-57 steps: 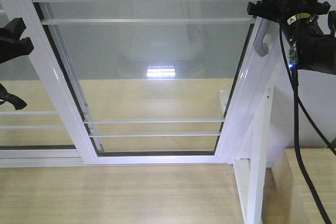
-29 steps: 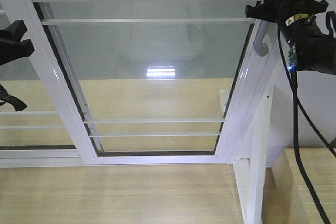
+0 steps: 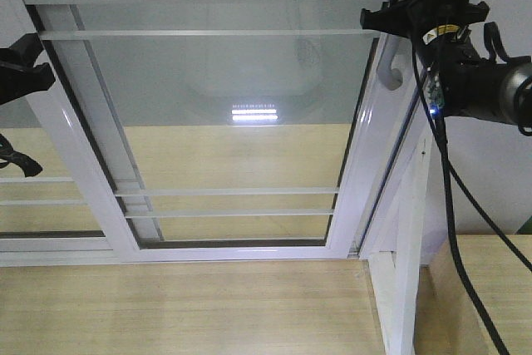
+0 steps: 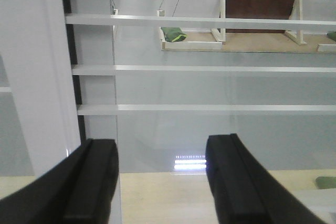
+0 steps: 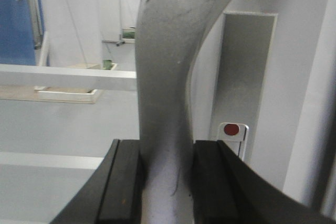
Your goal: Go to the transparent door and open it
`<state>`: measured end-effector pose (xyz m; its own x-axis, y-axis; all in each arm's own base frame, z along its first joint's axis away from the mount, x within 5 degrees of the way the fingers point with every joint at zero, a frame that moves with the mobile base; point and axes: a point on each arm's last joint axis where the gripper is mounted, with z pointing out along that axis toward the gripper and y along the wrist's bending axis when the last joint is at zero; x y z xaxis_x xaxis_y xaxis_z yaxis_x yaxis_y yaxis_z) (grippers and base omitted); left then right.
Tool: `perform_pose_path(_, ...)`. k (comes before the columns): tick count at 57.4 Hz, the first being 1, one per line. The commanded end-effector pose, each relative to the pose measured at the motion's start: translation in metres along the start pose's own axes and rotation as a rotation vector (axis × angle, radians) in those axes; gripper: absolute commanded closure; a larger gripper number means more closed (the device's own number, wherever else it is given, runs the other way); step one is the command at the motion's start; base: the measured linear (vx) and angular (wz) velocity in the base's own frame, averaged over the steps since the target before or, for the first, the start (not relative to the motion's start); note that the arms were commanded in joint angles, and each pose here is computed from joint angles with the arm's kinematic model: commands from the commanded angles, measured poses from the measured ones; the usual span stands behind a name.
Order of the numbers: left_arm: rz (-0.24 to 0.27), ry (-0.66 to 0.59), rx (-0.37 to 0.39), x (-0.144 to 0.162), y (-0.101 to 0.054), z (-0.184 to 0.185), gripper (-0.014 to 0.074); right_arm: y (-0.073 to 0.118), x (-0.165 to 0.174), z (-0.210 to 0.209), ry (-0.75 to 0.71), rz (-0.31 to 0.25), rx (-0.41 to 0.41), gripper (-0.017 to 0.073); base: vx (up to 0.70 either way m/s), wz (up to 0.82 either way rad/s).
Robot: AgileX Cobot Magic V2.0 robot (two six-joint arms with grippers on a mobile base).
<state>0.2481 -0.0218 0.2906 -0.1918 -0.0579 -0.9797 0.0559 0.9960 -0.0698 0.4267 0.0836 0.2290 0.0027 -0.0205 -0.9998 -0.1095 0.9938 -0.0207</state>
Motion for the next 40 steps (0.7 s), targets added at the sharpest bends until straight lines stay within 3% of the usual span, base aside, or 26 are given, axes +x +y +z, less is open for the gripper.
perform_pose_path(1,-0.015,-0.124,0.003,-0.021,-0.001,-0.003,0.0098,0.035,-0.038,-0.008,-0.148,-0.079,-0.142,0.0446,0.00,0.00)
perform_pose_path(13,-0.015,-0.123,0.003,-0.021,-0.001,-0.003,0.0098,0.052,-0.038,-0.012,-0.153,-0.087,-0.189,0.0446,0.00,0.00)
perform_pose_path(40,-0.015,-0.123,0.003,-0.021,-0.001,-0.003,0.0098,0.112,-0.039,-0.029,-0.164,-0.085,-0.340,0.0445,0.00,0.01)
